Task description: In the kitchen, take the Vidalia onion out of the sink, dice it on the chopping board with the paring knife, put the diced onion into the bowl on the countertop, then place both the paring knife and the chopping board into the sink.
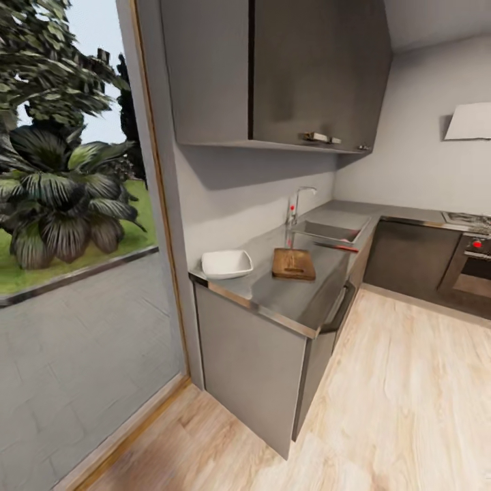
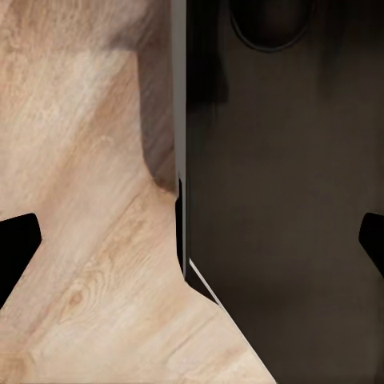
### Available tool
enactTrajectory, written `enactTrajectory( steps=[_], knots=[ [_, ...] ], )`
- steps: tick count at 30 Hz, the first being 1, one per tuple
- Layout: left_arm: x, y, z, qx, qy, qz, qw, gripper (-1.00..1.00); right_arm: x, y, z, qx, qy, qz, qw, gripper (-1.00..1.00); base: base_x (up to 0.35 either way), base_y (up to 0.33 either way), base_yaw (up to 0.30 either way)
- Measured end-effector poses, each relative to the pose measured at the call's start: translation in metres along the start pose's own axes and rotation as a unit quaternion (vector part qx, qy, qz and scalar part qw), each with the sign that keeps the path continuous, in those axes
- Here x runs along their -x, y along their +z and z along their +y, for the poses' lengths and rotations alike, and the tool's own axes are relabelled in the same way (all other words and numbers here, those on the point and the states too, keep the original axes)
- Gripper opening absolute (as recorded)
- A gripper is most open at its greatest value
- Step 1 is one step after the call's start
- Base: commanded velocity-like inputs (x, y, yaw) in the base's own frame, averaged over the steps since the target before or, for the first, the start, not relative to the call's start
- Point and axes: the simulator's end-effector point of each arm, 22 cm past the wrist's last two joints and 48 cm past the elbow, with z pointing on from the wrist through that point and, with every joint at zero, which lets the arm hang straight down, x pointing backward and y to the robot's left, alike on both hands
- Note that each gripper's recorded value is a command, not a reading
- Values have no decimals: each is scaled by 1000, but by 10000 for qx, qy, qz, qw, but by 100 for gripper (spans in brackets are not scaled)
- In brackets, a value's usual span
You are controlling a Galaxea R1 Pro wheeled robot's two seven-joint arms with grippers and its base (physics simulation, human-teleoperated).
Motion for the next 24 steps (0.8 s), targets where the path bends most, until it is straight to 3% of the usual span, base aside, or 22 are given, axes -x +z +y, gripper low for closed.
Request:
enactTrajectory(
  steps=[7, 24],
  knots=[
    [-1, 0, 0, 0, 4, 17, 10000, 100, -1, 0, 0, -1, 1, 17, 10000, 100, 193, 56, -277],
    [-4, 0, 0, 0, 5, 56, 10000, 100, -4, 0, 0, -4, 0, 59, 10000, 100, 204, 152, -279]
  ],
)
